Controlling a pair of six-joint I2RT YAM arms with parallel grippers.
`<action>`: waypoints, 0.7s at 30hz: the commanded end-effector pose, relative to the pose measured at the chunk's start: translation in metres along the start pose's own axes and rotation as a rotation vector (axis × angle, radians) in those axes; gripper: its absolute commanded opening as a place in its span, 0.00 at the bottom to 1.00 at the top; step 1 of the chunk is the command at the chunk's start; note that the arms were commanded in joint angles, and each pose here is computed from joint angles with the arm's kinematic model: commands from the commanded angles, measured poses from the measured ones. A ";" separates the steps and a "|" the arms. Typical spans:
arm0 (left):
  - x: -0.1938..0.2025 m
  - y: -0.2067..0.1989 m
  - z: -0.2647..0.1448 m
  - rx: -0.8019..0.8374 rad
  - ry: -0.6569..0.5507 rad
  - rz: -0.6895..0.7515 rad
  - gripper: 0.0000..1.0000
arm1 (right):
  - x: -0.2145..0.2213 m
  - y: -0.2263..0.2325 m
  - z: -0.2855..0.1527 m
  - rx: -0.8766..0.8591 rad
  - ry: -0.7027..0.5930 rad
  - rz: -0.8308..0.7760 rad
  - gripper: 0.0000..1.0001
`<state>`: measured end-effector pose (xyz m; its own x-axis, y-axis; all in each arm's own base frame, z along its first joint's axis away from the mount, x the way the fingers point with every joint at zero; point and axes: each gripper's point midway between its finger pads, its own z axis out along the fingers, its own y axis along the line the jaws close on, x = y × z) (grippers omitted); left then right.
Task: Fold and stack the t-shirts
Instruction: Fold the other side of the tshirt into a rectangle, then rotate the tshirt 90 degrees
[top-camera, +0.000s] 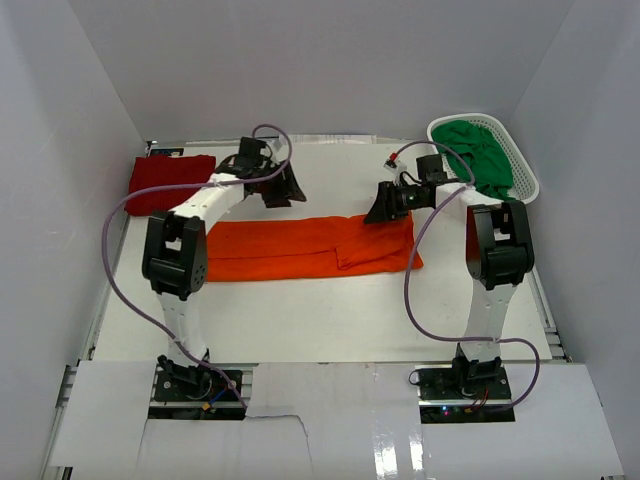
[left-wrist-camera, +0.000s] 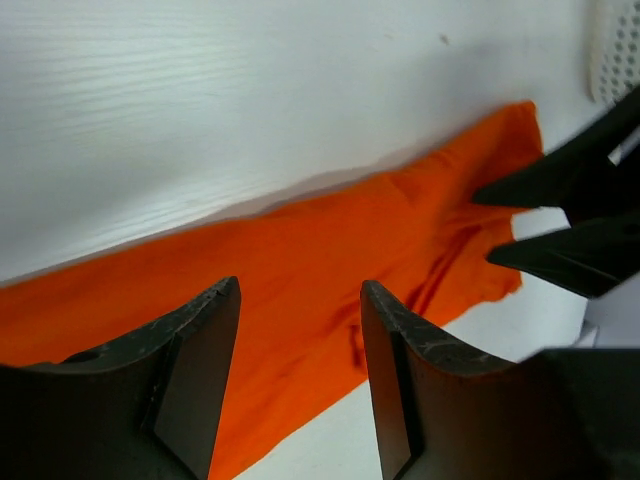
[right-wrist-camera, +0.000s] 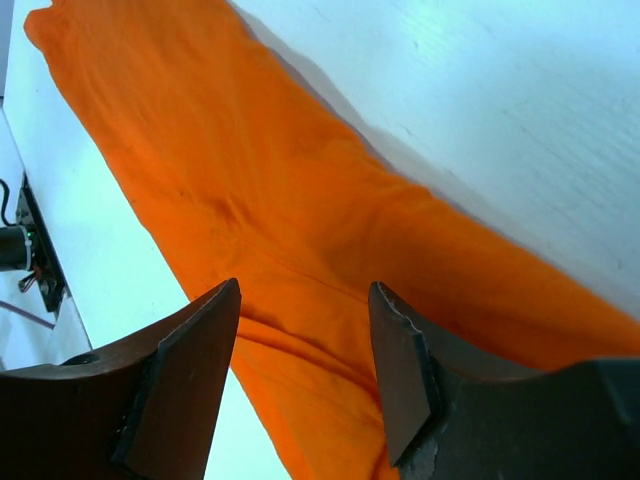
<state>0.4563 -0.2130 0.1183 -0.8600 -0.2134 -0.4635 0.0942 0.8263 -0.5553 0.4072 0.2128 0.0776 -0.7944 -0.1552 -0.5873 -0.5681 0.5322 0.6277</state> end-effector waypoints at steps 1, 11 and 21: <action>0.015 -0.085 0.009 0.228 0.072 0.054 0.62 | 0.009 -0.004 -0.005 -0.057 0.026 0.017 0.60; 0.051 -0.155 0.029 0.439 0.200 0.054 0.61 | 0.025 0.003 -0.017 -0.078 0.034 0.025 0.58; 0.090 -0.157 0.077 0.523 0.328 -0.019 0.61 | 0.021 0.024 -0.028 -0.097 -0.008 0.009 0.58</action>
<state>0.4090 -0.3846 0.1146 -0.9549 -0.0151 -0.2964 0.2474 0.5113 -0.8230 0.3719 0.1953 0.0763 -0.8286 -0.1554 -0.5379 -0.5384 0.4850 0.6891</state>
